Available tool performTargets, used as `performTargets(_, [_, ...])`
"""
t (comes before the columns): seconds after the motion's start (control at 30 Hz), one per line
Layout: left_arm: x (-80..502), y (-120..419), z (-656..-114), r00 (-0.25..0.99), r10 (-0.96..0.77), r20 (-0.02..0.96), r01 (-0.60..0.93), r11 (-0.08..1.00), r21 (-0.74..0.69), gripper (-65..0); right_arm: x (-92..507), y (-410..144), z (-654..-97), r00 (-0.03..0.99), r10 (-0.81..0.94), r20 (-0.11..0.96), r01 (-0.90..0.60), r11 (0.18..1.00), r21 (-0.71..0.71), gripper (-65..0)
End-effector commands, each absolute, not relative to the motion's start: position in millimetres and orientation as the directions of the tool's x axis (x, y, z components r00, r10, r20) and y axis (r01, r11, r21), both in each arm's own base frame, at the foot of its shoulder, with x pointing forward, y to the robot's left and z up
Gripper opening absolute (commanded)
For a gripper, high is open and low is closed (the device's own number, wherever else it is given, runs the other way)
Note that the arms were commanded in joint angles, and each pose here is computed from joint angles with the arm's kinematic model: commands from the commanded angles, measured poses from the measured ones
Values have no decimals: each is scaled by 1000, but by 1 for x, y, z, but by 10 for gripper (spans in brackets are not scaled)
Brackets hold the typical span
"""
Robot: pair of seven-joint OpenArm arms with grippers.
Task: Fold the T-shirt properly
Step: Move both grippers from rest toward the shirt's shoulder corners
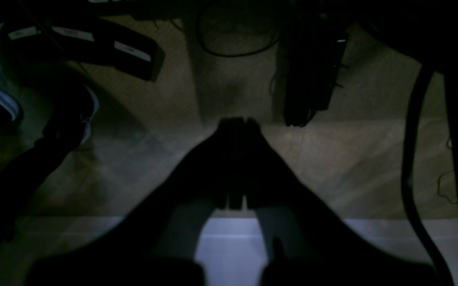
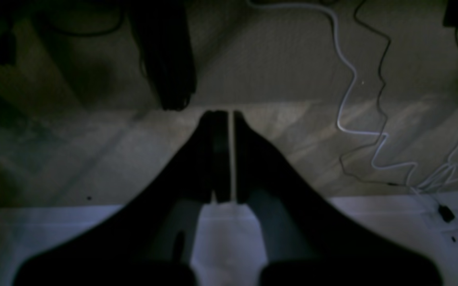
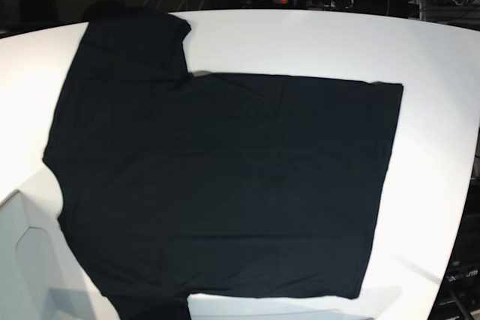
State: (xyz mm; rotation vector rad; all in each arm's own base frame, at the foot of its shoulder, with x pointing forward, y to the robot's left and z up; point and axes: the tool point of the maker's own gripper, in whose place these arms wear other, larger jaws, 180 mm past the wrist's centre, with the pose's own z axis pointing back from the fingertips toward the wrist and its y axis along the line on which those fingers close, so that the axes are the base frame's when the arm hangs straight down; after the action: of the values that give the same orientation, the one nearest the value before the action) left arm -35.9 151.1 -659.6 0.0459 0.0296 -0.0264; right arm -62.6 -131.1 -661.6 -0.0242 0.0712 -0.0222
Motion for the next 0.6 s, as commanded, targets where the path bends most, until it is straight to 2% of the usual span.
performTargets(0.0, [-39, 152, -659, 999, -28, -34, 29, 998, 49, -650, -64, -130, -662, 997, -20, -71, 19, 1000, -14, -650])
performTargets(0.33, [-41, 157, -658, 999, -29, -34, 31, 998, 55, -650, -66, -130, -661, 997, -20, -72, 19, 1000, -14, -650])
performTargets(0.43, [-57, 169, -654, 999, -36, -34, 38, 997, 69, -650, -83, -131, -659, 996, -20, -92, 19, 1000, -16, -650])
performTargets(0.57, [-68, 188, -638, 999, -39, 27, 37, 995, 91, -650, -89, -145, -650, 1000, -11, -15, 10, 999, -36, -650])
